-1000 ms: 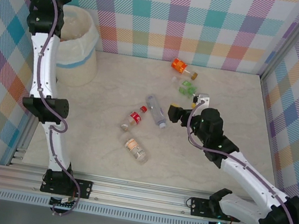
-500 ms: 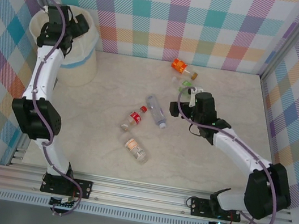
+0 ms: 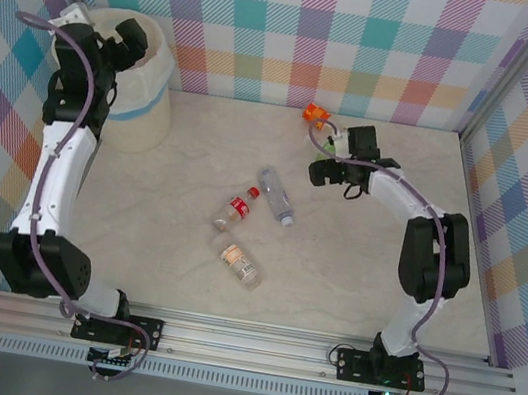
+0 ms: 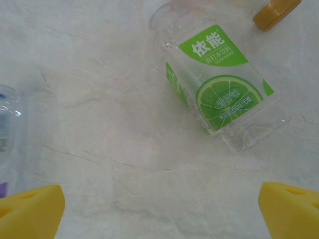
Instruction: Put the plastic bottles in the bin
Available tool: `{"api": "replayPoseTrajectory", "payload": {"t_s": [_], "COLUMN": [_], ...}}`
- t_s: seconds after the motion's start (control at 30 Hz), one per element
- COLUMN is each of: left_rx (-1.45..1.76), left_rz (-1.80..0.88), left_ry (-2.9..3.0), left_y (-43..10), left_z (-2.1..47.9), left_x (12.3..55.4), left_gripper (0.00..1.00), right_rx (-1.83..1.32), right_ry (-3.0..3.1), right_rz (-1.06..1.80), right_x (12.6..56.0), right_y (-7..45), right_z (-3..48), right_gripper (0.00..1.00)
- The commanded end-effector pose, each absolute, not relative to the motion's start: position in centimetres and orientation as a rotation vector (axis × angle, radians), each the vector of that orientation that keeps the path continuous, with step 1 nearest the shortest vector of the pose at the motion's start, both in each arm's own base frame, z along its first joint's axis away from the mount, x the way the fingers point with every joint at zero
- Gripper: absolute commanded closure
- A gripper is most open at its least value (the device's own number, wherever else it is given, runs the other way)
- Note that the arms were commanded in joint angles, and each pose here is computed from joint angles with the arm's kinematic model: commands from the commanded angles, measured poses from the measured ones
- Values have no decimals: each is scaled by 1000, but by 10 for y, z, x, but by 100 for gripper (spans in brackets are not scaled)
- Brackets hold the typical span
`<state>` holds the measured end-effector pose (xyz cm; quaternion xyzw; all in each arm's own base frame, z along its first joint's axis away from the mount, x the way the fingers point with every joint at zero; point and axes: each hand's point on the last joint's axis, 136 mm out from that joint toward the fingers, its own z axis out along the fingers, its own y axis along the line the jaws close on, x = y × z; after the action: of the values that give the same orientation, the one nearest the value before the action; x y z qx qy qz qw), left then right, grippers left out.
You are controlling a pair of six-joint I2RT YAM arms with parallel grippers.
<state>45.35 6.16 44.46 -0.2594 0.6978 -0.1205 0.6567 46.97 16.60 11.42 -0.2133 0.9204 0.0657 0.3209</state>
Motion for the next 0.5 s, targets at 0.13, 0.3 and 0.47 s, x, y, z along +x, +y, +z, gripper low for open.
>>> {"api": "replayPoseTrajectory", "payload": {"t_s": [0.13,0.3,0.47], "left_rx": [-558,-638,-691], "left_rz": [-462,-618,-708], "left_ry": [1458,1479,1533], "left_y": [35,22,10], "left_z": [461,419,382], "left_x": [391,369,350], "left_gripper": [0,0,0], "right_rx": [-786,-775,-798], "right_ry": [2529,2562,2582], "right_rz": [67,36,26], "right_x": [482,502,516], "right_y": [147,135,129], "right_z": [87,77,68], "right_gripper": [0,0,0]}}
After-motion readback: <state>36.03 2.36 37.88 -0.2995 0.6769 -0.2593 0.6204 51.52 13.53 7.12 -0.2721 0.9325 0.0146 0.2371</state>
